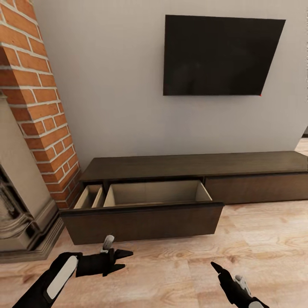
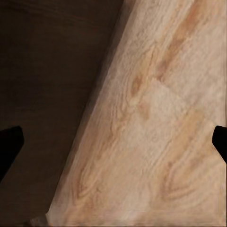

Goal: Place each of the two pumpkins and all three candles from the living room inside a cabinet in the living room (use any cabinet), then make sure every cabinet is closed, and position the cauldron so it is next to a table in the living room.

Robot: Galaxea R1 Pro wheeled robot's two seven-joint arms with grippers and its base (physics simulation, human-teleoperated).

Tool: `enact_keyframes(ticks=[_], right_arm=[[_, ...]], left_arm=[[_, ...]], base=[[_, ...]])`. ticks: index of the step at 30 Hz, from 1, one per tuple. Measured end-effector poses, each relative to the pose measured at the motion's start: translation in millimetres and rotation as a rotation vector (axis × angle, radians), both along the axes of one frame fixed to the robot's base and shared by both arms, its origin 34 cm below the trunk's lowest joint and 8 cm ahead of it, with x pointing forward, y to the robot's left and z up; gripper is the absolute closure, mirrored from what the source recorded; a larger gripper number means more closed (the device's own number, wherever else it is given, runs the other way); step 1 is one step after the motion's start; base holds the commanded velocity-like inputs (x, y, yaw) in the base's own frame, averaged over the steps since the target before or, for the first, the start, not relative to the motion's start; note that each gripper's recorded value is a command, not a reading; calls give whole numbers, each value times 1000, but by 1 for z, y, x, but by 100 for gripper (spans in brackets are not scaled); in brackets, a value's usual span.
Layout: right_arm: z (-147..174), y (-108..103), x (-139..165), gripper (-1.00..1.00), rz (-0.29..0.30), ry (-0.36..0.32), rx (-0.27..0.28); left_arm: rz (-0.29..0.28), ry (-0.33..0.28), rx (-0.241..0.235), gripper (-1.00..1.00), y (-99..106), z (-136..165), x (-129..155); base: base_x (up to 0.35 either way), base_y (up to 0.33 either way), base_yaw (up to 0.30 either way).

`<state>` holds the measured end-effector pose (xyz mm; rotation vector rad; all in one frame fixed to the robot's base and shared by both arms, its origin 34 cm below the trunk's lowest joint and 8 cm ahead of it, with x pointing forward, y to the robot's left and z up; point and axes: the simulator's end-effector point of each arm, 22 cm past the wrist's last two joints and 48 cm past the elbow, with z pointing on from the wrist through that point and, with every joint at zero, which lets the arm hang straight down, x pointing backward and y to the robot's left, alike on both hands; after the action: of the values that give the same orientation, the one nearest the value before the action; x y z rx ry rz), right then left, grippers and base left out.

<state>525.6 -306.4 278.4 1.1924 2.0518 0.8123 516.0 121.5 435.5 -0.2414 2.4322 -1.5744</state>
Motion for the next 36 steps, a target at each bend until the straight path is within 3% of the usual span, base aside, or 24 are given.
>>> enact_keyframes(ticks=[4,8,15,22,30,36], right_arm=[[-3,5,-7,-100,37,19,-16],[-3,9,-13,-100,60,28,-26],[7,11,-9,-100,70,8,-32],[14,16,-15,-100,144,35,-82],[30,18,-12,-100,176,40,-103],[43,20,-10,-100,189,44,-108]], left_arm=[[-25,1,83,-100,7,-14,-7],[-30,10,124,-100,11,-23,-12],[-31,-13,249,-100,18,-36,-11],[-40,8,290,-100,5,-39,-14],[-8,5,388,-100,21,-38,-4],[10,6,424,-100,28,-32,1]], base=[[0,0,0],[0,0,0],[0,0,0],[0,0,0],[0,0,0],[0,0,0]])
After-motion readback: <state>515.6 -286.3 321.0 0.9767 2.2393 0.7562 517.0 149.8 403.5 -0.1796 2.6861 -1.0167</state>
